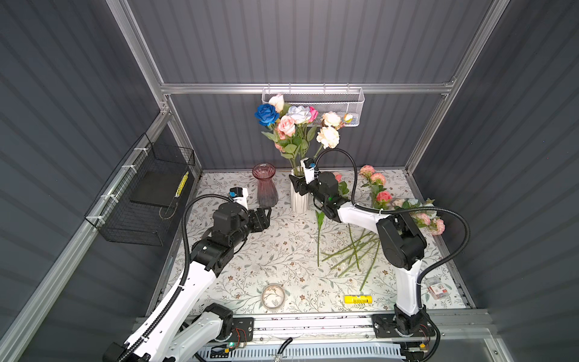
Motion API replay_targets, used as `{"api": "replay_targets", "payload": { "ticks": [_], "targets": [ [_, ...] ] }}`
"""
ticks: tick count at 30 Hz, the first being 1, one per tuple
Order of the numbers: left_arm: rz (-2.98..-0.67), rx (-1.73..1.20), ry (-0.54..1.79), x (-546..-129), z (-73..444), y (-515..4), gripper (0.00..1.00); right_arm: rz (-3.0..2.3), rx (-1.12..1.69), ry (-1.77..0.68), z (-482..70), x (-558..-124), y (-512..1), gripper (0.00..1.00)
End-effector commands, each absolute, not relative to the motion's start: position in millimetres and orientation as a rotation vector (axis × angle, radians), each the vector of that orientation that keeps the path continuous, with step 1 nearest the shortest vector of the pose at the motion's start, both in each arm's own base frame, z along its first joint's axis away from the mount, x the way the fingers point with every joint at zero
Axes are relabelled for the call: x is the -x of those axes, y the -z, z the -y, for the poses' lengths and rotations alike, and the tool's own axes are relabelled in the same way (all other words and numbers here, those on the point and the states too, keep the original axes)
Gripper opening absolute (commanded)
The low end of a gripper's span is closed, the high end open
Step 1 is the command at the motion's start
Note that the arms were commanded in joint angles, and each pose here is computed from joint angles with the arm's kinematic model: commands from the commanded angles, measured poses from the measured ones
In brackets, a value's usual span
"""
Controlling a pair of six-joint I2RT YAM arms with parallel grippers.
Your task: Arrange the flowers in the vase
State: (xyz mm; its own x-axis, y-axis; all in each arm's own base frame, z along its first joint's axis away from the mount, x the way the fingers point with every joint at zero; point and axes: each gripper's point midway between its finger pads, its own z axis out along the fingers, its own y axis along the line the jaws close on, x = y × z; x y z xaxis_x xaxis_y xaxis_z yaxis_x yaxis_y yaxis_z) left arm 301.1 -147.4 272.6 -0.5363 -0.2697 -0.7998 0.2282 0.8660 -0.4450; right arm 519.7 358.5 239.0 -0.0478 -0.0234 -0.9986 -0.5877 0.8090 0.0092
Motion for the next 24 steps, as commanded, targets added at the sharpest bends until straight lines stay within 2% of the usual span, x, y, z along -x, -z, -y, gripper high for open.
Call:
{"api": "replay_targets", "payload": {
  "ticks": [1, 4, 6, 9, 13, 24],
  "targets": [
    [-2.055, 0.015, 0.594, -299.0, 143.6, -266.6, 0.73, -1.476, 0.457, -0.523, -360.0, -533.0, -277.0, 0.47],
    [-2.058, 0.009, 0.582, -300.7, 143.6, -264.9, 0.73, -1.486, 0.445, -0.533, -358.0, -540.5, -273.6, 0.56],
    [-2.063, 0.007, 0.579, -301.9, 143.9, -263.0, 0.74, -1.487, 0.448, -0.538, -358.7, -540.3, -272.9, 0.70],
    [-2.064, 0.001, 0.578, -303.2, 144.9, -262.0, 0.75, -1.488, 0.452, -0.545, -359.4, -538.5, -272.6, 0.86],
    [-2.060, 0.004, 0.574, -303.7, 144.1, -262.7, 0.78, -1.486, 0.446, -0.540, -356.2, -536.0, -274.1, 0.98],
    [-2.032, 0.036, 0.535, -309.2, 137.3, -272.9, 0.84, -1.474, 0.411, -0.532, -337.4, -501.5, -276.4, 0.99]
  ]
}}
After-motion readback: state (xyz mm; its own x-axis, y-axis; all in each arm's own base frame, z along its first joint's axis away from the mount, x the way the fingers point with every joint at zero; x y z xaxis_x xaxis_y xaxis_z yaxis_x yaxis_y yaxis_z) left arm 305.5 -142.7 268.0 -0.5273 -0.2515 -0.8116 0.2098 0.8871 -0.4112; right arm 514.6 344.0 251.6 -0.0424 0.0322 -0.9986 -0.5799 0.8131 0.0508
